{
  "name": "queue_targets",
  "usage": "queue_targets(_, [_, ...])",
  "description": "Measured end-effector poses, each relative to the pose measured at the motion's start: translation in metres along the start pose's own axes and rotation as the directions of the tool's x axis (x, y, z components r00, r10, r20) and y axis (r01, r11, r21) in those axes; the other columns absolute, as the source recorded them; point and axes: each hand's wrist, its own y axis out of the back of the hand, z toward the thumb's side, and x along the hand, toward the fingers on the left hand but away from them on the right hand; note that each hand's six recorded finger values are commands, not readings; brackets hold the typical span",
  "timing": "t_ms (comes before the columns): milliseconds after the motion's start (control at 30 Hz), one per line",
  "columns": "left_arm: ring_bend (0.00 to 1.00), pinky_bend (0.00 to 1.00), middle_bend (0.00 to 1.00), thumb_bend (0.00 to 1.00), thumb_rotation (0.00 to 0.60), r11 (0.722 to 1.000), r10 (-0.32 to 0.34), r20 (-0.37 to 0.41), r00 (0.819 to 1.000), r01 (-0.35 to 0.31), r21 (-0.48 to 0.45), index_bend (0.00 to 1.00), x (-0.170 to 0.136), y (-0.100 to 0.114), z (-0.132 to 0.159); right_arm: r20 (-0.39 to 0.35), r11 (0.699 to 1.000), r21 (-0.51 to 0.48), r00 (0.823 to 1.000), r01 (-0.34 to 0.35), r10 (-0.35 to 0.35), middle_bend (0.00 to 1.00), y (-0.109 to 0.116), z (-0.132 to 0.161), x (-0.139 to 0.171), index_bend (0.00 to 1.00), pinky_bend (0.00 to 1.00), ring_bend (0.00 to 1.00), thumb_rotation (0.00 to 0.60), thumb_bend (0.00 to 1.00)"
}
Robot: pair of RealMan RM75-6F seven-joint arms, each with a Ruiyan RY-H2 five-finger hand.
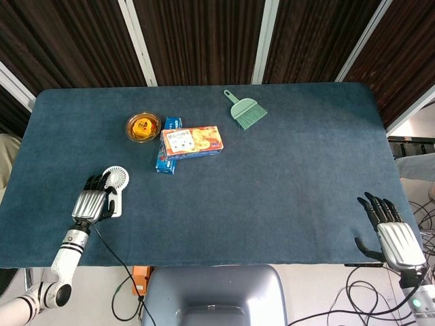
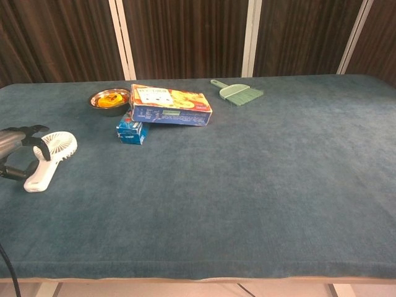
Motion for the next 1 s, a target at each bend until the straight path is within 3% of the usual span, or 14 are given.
queue_targets(133, [0.00,0.03,0.00,0.61,0.505,0.997,0.074,0.024,0.997,-0.074,-0.011,0.38,-0.003,0.017,0.005,0.003,1.000,-0.002,1.000,0.001,-0.001,0.00,0.001,-0.001,0.000,0.00,0.00,0.00,0.600,0.27])
queue_targets(233, [0.00,0.03,0.00,0.61,0.513,0.979,0.202,0.058,0.978,-0.201,-0.036,0.32,-0.011,0.044,0.010,0.005,1.000,-0.003,1.000,0.004,-0.004,0.00,0.002,-0.001,0.001,0.00,0.00,0.00,0.600,0.27])
queue_targets(333, [0.00,0.03,0.00,0.61,0.525,0.934,0.357,0.095,0.929,-0.353,-0.064,0.28,-0.030,0.079,0.012,0.004,1.000,-0.003,1.000,0.005,-0.005,0.00,0.002,-0.001,0.001,0.00,0.00,0.00,0.600,0.27])
queue_targets(467, [0.00,0.03,0.00,0.60,0.575,0.852,0.523,0.129,0.842,-0.513,-0.107,0.23,-0.079,0.118,0.004,0.000,1.000,0.000,1.000,0.007,-0.007,0.00,0.002,0.000,0.003,0.00,0.00,0.00,0.600,0.27])
queue_targets(533, [0.00,0.03,0.00,0.53,0.600,0.838,0.545,0.116,0.830,-0.535,-0.108,0.14,-0.106,0.122,-0.009,0.000,1.000,0.005,1.000,0.013,-0.013,0.00,0.003,0.000,0.005,0.00,0.00,0.00,0.600,0.27])
queue_targets(633, [0.00,0.03,0.00,0.37,0.600,0.862,0.504,0.057,0.862,-0.498,-0.097,0.03,-0.151,0.103,-0.034,0.004,1.000,0.023,1.000,0.018,-0.019,0.00,0.002,0.000,0.008,0.00,0.00,0.00,0.600,0.27])
queue_targets(767, [0.00,0.03,0.00,0.29,0.600,0.907,0.401,-0.004,0.916,-0.397,-0.138,0.00,-0.201,0.063,-0.052,0.012,0.999,0.050,1.000,0.010,-0.010,0.00,-0.003,0.001,0.011,0.00,0.00,0.00,0.600,0.27])
queue_targets(900, [0.00,0.03,0.00,0.28,0.600,0.928,0.357,0.012,0.934,-0.352,-0.125,0.00,-0.208,0.055,-0.054,0.015,0.998,0.057,1.000,-0.004,0.004,0.00,-0.009,0.004,0.011,0.00,0.00,0.00,0.600,0.27])
queue_targets(1000, [0.00,0.03,0.00,0.27,0.600,0.932,0.349,0.017,0.937,-0.345,-0.114,0.00,-0.209,0.056,-0.054,0.015,0.998,0.063,1.000,-0.004,0.003,0.00,-0.010,0.005,0.012,0.00,0.00,0.00,0.600,0.27])
